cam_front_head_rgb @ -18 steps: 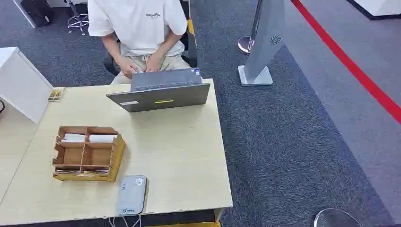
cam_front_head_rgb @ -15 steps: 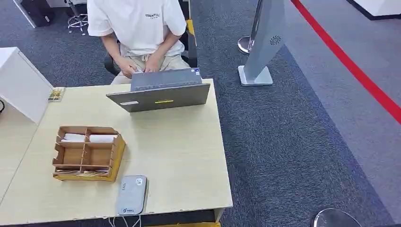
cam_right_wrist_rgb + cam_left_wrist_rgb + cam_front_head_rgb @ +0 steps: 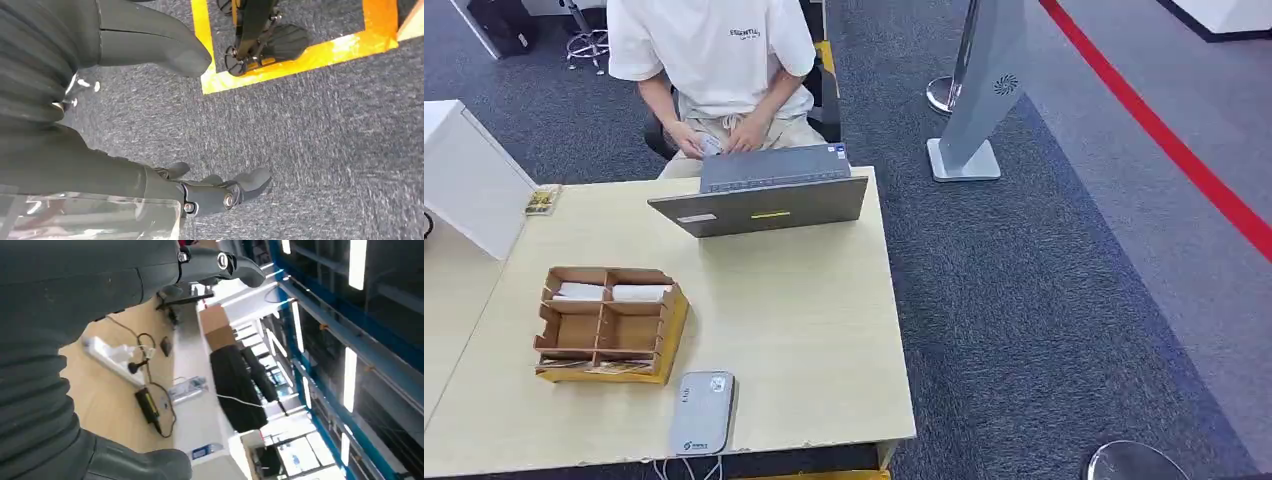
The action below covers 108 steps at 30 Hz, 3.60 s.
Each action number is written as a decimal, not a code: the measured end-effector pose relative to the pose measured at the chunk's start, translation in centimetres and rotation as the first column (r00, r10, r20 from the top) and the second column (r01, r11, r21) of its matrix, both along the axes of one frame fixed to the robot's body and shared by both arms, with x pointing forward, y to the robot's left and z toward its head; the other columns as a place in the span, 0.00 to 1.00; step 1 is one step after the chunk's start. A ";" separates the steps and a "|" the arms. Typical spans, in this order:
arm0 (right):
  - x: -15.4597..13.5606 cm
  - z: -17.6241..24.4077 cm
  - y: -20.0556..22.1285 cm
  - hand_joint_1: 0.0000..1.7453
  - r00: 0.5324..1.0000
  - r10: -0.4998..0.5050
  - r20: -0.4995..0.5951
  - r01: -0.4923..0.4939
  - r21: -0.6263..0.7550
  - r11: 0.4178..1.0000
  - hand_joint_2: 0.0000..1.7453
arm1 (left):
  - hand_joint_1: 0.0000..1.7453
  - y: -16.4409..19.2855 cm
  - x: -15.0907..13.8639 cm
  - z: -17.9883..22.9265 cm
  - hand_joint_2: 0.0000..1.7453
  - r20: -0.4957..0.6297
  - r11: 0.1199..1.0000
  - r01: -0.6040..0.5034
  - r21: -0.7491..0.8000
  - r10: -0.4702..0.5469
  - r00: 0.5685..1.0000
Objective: Pass the card to the sensor for recognition and then transmit it.
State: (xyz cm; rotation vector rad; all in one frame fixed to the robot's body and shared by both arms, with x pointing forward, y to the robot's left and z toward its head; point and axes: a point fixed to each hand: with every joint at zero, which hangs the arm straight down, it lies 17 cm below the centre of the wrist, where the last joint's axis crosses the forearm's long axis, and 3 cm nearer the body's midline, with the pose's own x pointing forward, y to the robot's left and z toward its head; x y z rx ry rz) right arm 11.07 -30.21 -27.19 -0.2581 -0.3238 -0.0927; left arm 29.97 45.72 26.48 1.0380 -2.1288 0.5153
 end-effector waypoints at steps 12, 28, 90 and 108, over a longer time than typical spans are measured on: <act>0.4 0.0 1.0 0.00 0.998 0.063 -0.023 -0.063 0.006 0.998 1.00 | 0.00 -6.6 6.5 8.0 1.00 0.013 0.949 0.046 0.312 -0.053 0.998; -0.1 -0.2 1.8 0.00 0.993 0.110 -0.052 -0.109 0.025 0.994 1.00 | 0.00 -16.7 18.7 9.2 1.00 -0.287 0.792 0.351 0.499 -0.232 0.930; -2.2 -0.6 2.4 0.00 0.963 0.228 -0.140 -0.228 0.020 0.974 1.00 | 1.00 -21.7 25.8 0.1 1.00 -0.592 0.343 0.502 0.794 0.249 0.767; -2.9 -0.7 2.2 0.00 0.962 0.219 -0.162 -0.221 0.007 0.975 1.00 | 1.00 -30.3 12.7 -3.0 1.00 -0.535 0.214 0.520 0.827 0.015 0.845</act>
